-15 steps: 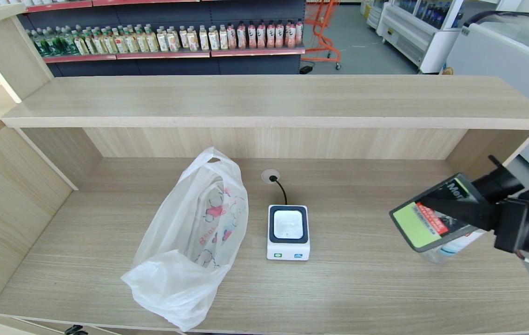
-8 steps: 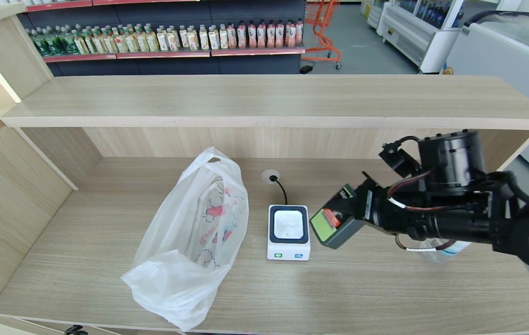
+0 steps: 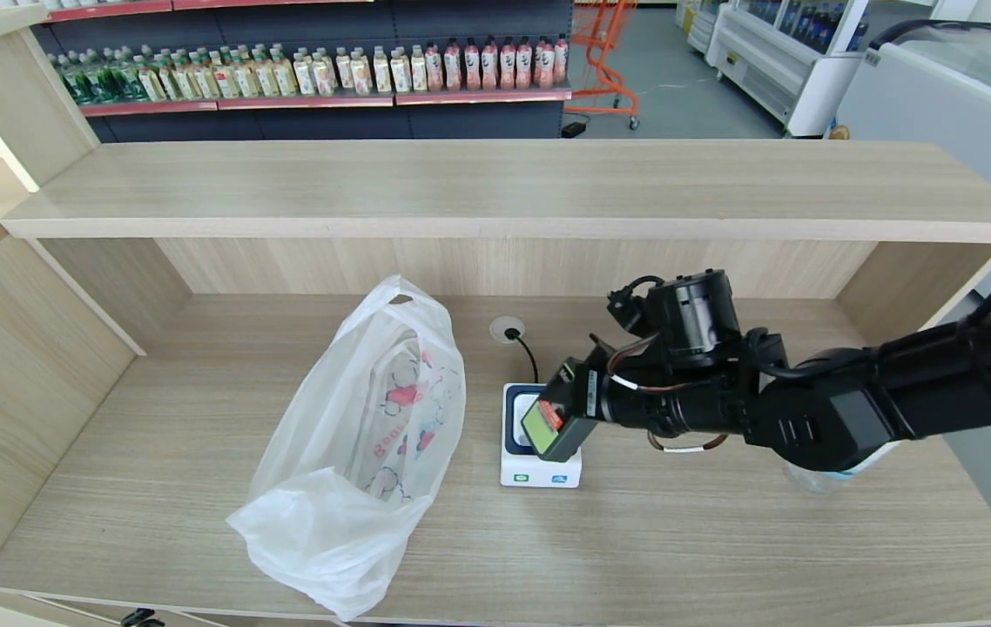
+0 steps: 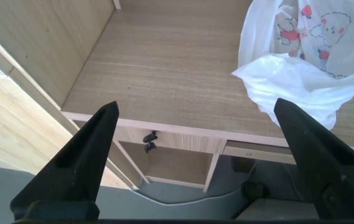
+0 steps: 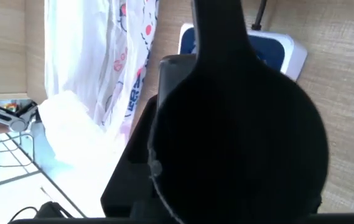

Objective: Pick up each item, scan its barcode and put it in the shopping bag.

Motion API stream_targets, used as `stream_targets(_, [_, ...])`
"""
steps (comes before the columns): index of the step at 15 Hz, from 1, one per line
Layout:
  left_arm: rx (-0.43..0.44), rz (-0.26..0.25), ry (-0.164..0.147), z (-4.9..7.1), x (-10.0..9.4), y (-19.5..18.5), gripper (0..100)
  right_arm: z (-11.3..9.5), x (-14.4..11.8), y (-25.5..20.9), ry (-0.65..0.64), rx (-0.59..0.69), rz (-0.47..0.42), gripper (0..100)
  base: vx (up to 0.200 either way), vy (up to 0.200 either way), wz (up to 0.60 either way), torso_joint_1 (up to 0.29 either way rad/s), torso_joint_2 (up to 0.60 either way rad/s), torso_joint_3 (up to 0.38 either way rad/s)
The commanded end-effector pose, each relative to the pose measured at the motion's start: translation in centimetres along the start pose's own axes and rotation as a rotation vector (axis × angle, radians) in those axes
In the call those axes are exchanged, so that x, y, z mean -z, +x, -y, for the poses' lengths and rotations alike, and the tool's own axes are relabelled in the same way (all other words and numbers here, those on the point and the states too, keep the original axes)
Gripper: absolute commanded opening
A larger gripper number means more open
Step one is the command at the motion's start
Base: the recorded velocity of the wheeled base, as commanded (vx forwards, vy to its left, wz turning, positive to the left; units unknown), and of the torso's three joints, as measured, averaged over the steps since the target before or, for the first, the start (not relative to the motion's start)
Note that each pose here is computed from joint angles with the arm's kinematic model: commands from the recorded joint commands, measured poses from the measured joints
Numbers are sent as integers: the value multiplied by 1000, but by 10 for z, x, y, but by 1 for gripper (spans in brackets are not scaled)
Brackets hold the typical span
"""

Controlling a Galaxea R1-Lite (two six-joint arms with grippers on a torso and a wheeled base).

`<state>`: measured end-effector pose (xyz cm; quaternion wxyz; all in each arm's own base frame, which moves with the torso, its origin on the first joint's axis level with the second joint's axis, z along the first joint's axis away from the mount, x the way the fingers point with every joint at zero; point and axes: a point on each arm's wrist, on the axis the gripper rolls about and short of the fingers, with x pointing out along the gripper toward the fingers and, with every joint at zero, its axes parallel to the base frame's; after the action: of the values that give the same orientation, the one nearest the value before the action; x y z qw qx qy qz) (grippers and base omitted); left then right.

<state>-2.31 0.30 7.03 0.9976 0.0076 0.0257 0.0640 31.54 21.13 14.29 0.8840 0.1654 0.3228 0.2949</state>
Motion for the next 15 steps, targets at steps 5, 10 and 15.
stream_targets(5, [0, 0, 0, 0, 0, 0, 100, 2, 13, 32, -83, -14, -23, 0, 0, 0, 0, 0, 0, 0])
stream_targets(10, [0, 0, 0, 0, 0, 0, 100, -24, -20, -6, -103, -89, 110, 0, 0, 0, 0, 0, 0, 0])
stream_targets(15, [0, 0, 0, 0, 0, 0, 100, -29, -40, -133, -352, -42, 312, 0, 0, 0, 0, 0, 0, 0])
